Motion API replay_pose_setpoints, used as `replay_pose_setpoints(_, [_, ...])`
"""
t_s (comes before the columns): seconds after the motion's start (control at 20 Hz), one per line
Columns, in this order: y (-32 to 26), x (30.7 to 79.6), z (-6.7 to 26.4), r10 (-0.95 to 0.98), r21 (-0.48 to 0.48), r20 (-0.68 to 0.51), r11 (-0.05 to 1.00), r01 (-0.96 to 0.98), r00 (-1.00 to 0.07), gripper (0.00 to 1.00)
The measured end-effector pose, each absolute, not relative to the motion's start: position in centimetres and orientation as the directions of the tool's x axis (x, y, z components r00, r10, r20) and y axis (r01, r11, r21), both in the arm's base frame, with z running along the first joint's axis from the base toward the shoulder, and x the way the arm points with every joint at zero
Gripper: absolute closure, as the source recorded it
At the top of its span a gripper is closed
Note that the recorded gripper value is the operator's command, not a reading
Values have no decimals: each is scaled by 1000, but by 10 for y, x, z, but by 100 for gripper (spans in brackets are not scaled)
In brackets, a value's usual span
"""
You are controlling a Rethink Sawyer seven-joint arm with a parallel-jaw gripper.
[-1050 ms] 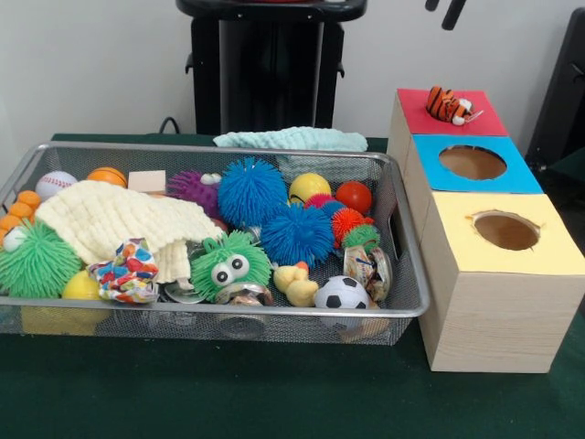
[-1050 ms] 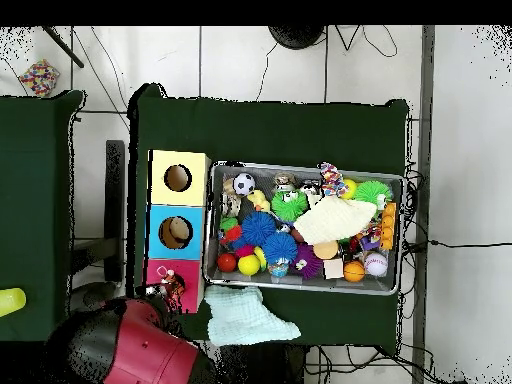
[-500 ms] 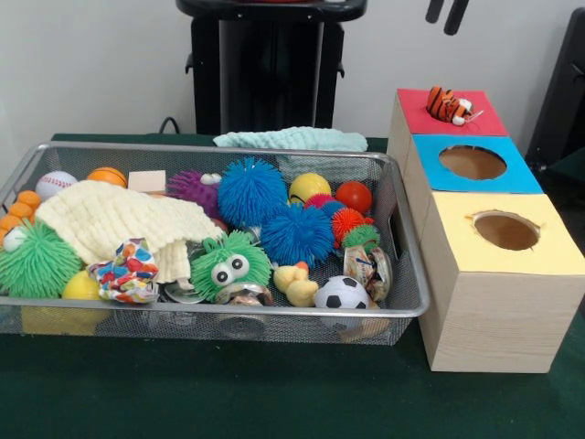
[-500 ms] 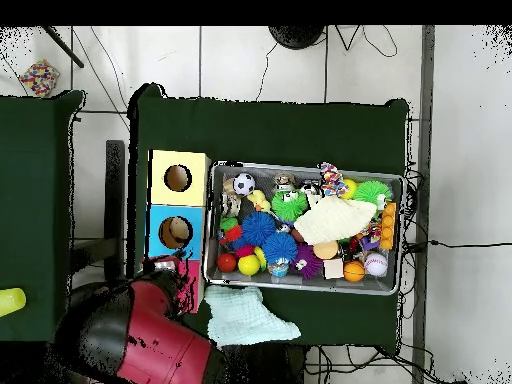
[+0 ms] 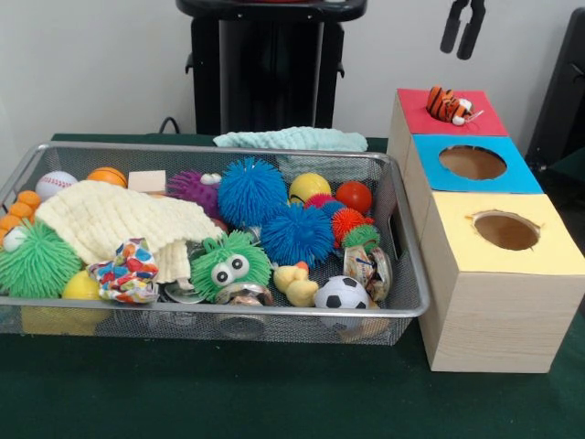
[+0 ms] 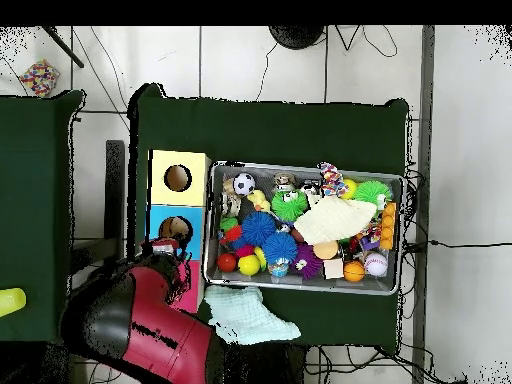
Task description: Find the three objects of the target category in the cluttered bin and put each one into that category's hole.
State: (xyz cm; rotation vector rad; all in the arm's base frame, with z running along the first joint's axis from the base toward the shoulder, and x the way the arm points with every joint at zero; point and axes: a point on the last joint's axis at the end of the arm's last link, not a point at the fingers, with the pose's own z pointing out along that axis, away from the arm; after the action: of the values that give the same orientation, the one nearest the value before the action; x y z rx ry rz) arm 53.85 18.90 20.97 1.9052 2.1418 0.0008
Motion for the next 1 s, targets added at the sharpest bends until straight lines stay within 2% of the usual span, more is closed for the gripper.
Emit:
replay_pose_setpoints(0.35, [195, 537, 198, 988, 160, -130, 103, 982, -83, 100])
replay_pose_setpoints(1.0, [200, 532, 192, 985, 139, -132, 128, 982, -110, 100])
